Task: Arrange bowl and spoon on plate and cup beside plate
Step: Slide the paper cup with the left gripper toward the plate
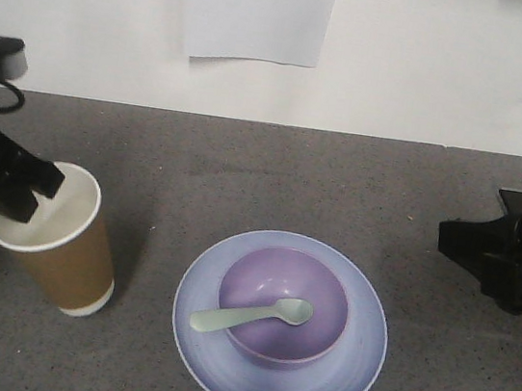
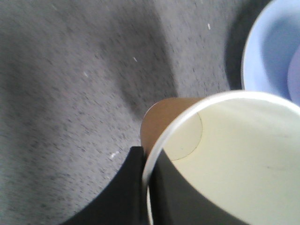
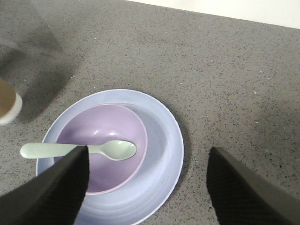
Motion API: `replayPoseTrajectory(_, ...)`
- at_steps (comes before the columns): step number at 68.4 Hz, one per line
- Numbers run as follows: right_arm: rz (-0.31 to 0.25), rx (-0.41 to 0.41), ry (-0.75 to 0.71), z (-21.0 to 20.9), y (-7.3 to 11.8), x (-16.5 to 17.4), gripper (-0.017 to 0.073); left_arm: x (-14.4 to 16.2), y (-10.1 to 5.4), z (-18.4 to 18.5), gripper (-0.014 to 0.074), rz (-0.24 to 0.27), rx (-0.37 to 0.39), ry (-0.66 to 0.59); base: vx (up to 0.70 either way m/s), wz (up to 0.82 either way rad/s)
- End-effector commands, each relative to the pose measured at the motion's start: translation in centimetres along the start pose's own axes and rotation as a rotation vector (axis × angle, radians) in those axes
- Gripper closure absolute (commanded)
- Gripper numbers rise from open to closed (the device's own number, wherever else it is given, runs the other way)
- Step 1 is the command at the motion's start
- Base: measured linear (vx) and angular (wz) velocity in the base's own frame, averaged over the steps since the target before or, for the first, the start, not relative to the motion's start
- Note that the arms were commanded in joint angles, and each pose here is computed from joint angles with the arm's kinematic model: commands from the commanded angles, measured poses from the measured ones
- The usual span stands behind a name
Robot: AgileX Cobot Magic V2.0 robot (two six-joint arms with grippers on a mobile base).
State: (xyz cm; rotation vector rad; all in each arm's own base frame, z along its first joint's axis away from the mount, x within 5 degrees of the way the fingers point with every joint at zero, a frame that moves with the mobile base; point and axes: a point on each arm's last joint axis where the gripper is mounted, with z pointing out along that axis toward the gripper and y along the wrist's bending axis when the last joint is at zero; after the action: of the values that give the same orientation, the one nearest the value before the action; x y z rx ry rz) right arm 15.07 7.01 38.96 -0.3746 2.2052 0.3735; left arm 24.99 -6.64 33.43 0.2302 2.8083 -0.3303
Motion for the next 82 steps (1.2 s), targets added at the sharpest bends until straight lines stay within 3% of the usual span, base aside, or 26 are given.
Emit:
replayPoseTrajectory(1, 0.001, -0.002, -0.102, -0.8, 0.1, -1.2, 0.0042, 0.4, -1.0, 0.1, 0.0598, 0.006, 0.054, -0.067, 0.00, 0.00)
replayPoseTrajectory(17, 0.003, -0.002, -0.102, -0.8, 0.1, -1.2, 0.0042, 0.9, -2.2, 1.2, 0.0594, 0.029, 0.144, -0.057, 0.00, 0.00)
replayPoseTrajectory(42, 0.004, -0.002, -0.102, -0.8, 0.1, -1.2, 0.0042, 1.0, -2.8, 1.6, 0.0569, 0.055, 0.150, -0.038, 0.00, 0.00)
replayPoseTrajectory(54, 0.004, -0.002, -0.102, -0.8, 0.1, -1.2, 0.0042, 1.0, -2.8, 1.6, 0.0454, 0.055, 0.150, -0.039, 0.00, 0.00)
replayPoseTrajectory(69, 0.004, -0.002, -0.102, -0.8, 0.1, -1.2, 0.0042, 0.9, -2.8, 1.6, 0.0197, 0.055, 0.150, -0.048, 0.00, 0.00)
replayPoseTrajectory(82, 0.004, -0.002, -0.102, -0.8, 0.1, -1.2, 0.0042, 0.6, -2.9, 0.9, 0.0046, 0.050, 0.152, -0.123, 0.00, 0.00)
